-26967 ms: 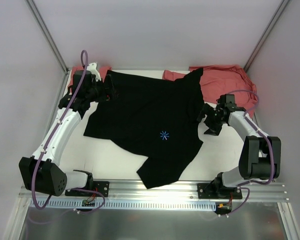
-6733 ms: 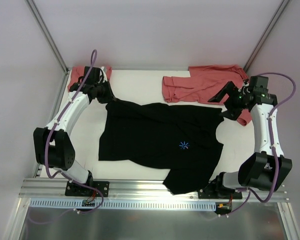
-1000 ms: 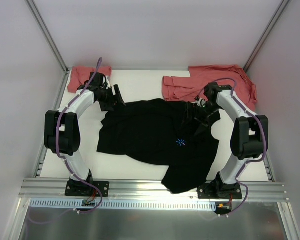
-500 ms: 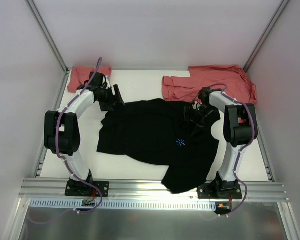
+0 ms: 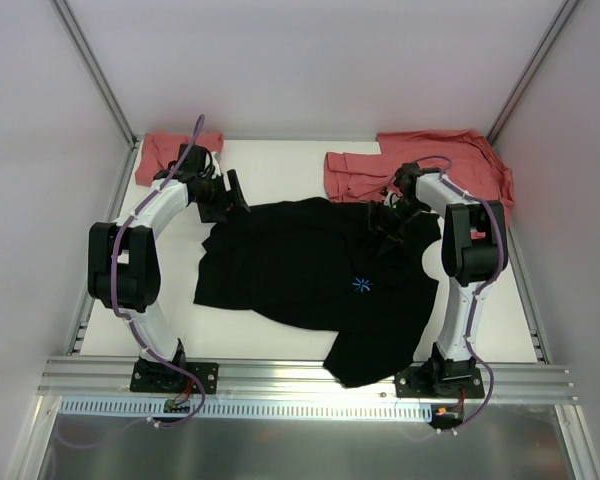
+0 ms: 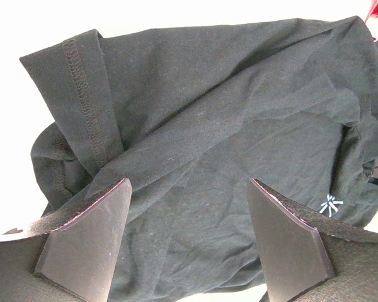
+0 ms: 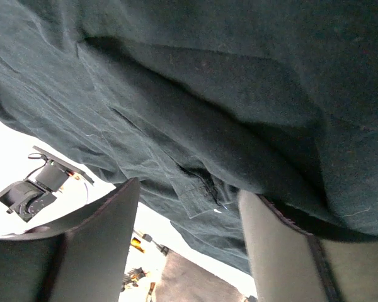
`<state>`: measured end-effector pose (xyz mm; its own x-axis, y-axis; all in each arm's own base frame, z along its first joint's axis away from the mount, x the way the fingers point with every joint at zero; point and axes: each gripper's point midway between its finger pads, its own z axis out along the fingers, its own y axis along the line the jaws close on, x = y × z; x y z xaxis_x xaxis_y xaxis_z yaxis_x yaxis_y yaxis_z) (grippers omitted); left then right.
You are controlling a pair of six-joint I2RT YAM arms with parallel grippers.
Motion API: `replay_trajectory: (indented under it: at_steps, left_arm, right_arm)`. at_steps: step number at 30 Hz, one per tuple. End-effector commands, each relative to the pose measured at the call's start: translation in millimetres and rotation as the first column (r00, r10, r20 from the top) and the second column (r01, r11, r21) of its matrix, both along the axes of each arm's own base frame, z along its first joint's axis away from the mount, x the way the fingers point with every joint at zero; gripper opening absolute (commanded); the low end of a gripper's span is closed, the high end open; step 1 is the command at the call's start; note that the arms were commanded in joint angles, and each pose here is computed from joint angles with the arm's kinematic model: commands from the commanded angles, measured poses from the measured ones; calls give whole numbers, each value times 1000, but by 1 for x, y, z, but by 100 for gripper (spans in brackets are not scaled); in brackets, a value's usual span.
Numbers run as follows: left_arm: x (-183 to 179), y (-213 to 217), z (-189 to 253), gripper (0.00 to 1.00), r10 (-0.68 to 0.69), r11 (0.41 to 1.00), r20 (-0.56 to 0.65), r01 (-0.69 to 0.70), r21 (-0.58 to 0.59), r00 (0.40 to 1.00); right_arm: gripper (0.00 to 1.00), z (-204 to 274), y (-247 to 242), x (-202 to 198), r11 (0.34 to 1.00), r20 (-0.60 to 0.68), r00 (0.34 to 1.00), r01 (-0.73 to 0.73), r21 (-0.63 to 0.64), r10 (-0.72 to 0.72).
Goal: Fold and stack the t-shirts
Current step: Flatten out the tshirt
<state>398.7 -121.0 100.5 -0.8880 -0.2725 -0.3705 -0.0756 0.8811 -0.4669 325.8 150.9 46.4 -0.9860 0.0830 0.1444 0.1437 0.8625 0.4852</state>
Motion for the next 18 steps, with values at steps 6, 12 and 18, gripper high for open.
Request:
replay_trajectory:
  at_steps: [6,12,18]
  left_arm:
    - [3,2,25,75,-4,1000,64,4,6,998]
    - [0,3,24,75,-3,1000,63,2,8,998]
    - [0,4,23,75,-1,1000,60,0,11,998]
  right_arm:
    - [58,-1,1,-10,1000,-33,999,-11,-2,11]
    - [25,-3,4,-23,1000,-52,999,-15,23,17]
    - [0,14,15,-30,997,-39,999,-28,75,30]
